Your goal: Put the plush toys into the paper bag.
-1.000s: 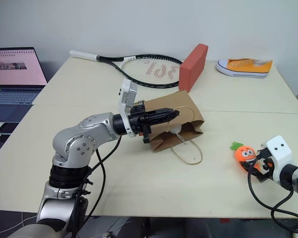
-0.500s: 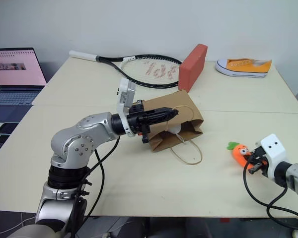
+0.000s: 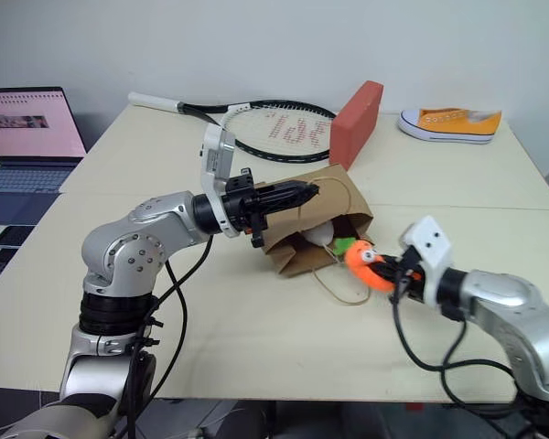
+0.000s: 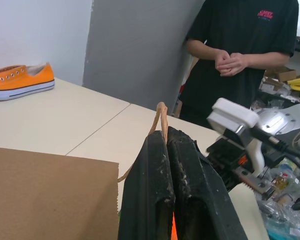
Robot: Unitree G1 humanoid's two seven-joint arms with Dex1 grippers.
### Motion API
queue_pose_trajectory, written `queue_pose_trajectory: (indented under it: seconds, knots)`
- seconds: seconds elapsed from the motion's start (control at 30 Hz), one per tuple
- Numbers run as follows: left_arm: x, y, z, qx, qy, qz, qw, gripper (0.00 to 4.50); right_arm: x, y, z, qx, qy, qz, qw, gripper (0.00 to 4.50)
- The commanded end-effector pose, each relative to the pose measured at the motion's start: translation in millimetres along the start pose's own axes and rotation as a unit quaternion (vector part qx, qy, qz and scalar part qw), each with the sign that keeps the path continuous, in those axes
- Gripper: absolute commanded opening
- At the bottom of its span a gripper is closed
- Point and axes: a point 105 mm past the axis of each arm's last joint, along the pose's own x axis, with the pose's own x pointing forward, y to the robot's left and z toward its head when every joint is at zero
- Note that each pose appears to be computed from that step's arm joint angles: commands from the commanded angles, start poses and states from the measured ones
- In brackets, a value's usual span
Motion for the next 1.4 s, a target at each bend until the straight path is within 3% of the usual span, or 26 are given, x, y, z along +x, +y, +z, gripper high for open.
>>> queue_pose_trajectory:
  seconds: [0.03,0.37,0.67,0.7,1.07,1.4]
  knots:
    - [3,-11,14,0.024,-0.015,-0.026,0.999,0.00,17,-3,11,-0.013,-0.018,-0.025,0.999,0.02]
    - [2,-15,14,0.024,-0.012,-0.032,0.999,0.00,63,-15,27,-0.034,-0.059,-0.109,0.992,0.02]
    - [2,-16,13,0.022,-0.011,-0.035,0.999,0.00,81,-21,37,-0.052,-0.112,-0.180,0.976,0.02]
    - [2,-16,13,0.021,-0.011,-0.035,0.999,0.00,82,-22,39,-0.049,-0.121,-0.191,0.973,0.61]
    - [2,-14,13,0.018,-0.013,-0.031,0.999,0.00,92,-17,26,-0.075,-0.109,-0.190,0.973,4.46]
    - [2,-11,12,0.020,-0.013,-0.022,0.999,0.00,80,-4,33,-0.107,-0.111,-0.129,0.980,4.46]
